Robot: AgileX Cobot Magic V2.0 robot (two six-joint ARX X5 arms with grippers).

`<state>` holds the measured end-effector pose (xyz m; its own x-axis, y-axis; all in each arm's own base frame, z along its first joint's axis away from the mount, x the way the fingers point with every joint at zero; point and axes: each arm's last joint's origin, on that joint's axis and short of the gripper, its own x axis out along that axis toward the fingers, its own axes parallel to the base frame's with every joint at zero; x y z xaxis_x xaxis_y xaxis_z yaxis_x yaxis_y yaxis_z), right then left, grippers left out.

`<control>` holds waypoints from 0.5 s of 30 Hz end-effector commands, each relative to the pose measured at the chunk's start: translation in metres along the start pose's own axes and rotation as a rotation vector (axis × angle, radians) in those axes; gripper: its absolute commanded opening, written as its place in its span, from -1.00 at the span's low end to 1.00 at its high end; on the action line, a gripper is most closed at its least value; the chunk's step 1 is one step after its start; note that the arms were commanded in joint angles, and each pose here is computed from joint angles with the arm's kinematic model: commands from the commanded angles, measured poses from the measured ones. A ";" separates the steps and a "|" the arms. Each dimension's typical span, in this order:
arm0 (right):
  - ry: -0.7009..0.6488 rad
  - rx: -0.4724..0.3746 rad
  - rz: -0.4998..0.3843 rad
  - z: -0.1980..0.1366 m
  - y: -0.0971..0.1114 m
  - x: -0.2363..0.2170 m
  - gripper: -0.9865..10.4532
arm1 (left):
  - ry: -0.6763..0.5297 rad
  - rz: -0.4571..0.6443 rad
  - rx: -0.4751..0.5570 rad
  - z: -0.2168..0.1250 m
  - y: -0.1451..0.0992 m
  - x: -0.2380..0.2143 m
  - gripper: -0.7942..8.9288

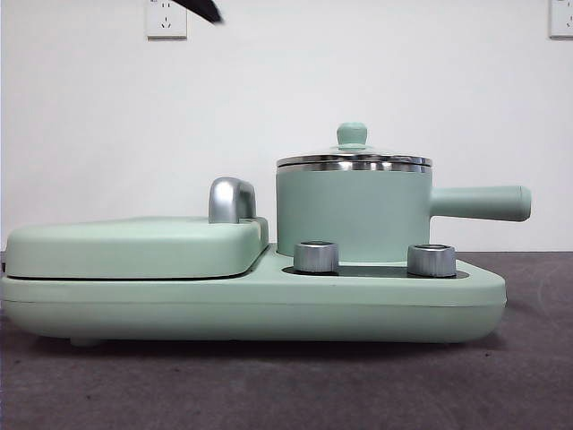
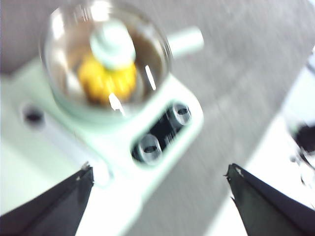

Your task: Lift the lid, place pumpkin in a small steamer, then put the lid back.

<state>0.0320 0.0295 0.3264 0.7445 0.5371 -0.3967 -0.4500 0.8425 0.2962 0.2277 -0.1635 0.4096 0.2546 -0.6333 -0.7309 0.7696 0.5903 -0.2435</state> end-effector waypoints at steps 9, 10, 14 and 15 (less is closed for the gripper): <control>0.040 -0.009 0.030 -0.002 0.000 -0.001 0.18 | -0.025 -0.006 0.006 -0.072 -0.031 -0.052 0.05; 0.046 -0.009 0.042 -0.002 0.001 -0.001 0.18 | -0.039 -0.005 0.007 -0.081 -0.033 -0.055 0.05; 0.063 -0.008 0.078 -0.003 0.002 -0.001 0.18 | -0.112 0.001 0.014 -0.116 -0.039 -0.062 0.05; 0.068 -0.008 0.087 -0.003 0.002 -0.001 0.18 | -0.133 0.002 0.016 -0.124 -0.041 -0.063 0.05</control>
<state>0.0294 0.0306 0.3234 0.6750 0.5976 -0.4327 -0.5052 0.8018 0.3193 0.1115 -0.0869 0.3869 0.3239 -0.6790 -0.6588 0.7784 0.5871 -0.2223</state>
